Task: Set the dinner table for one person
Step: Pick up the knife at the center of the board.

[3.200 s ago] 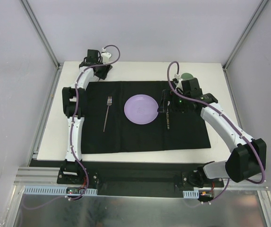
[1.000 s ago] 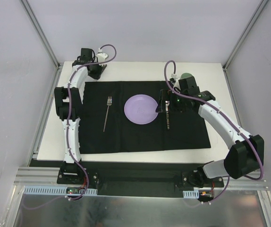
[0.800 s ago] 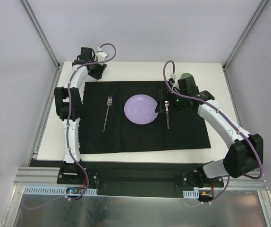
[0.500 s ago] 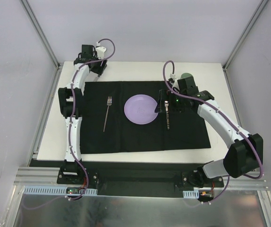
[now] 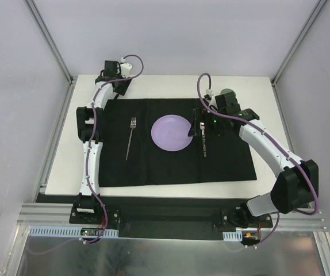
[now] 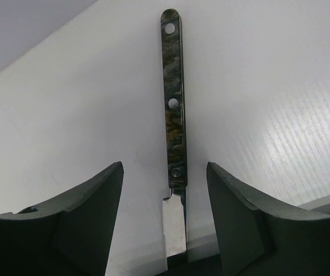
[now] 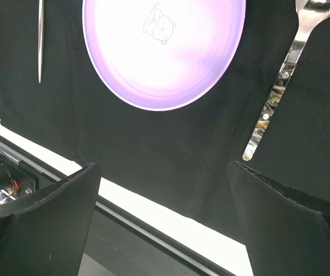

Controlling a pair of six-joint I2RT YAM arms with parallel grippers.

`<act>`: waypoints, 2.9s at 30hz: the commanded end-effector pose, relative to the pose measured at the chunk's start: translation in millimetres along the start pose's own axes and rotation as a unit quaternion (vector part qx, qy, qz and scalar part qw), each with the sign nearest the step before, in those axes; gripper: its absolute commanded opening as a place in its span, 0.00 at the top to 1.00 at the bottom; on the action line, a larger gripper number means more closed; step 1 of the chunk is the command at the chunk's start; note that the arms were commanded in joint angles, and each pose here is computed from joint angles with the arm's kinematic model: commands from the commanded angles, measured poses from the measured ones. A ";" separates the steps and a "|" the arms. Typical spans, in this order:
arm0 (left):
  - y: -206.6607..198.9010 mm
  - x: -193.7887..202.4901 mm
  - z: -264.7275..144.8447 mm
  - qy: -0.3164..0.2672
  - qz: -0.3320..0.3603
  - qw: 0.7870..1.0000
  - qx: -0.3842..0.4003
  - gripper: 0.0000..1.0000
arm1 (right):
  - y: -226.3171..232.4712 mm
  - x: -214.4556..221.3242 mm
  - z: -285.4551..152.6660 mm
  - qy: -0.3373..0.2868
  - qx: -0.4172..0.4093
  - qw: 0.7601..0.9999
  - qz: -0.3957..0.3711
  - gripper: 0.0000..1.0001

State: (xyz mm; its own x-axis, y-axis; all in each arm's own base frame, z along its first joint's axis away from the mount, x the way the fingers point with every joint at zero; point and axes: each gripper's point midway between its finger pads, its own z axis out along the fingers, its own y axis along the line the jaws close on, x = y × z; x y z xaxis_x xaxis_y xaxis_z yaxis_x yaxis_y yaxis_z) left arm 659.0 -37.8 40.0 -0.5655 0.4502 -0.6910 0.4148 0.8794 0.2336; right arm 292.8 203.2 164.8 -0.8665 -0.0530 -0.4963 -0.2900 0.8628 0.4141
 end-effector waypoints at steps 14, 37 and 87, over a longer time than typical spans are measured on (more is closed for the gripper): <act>-5.0 -23.3 1.5 -0.031 0.074 0.997 0.008 0.54 | 10.4 -17.3 -8.9 -0.016 -0.010 1.000 -0.019 0.04; 22.4 -17.3 -20.4 -0.050 -0.018 0.997 0.054 0.57 | 13.3 -22.8 -9.2 -0.014 -0.012 1.000 -0.016 0.04; 7.3 -7.6 -27.2 -0.021 -0.033 0.997 0.067 0.97 | 16.1 -25.1 -16.8 -0.023 -0.013 1.000 -0.014 0.04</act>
State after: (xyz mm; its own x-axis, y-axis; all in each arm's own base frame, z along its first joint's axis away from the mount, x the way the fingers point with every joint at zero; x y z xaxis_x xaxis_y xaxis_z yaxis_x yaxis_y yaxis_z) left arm 646.9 -24.3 42.1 -0.5889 0.3847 -0.7108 0.4739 0.8768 0.0819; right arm 301.2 207.0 175.1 -0.8632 -0.0658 -0.5006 -0.3028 0.8609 0.4089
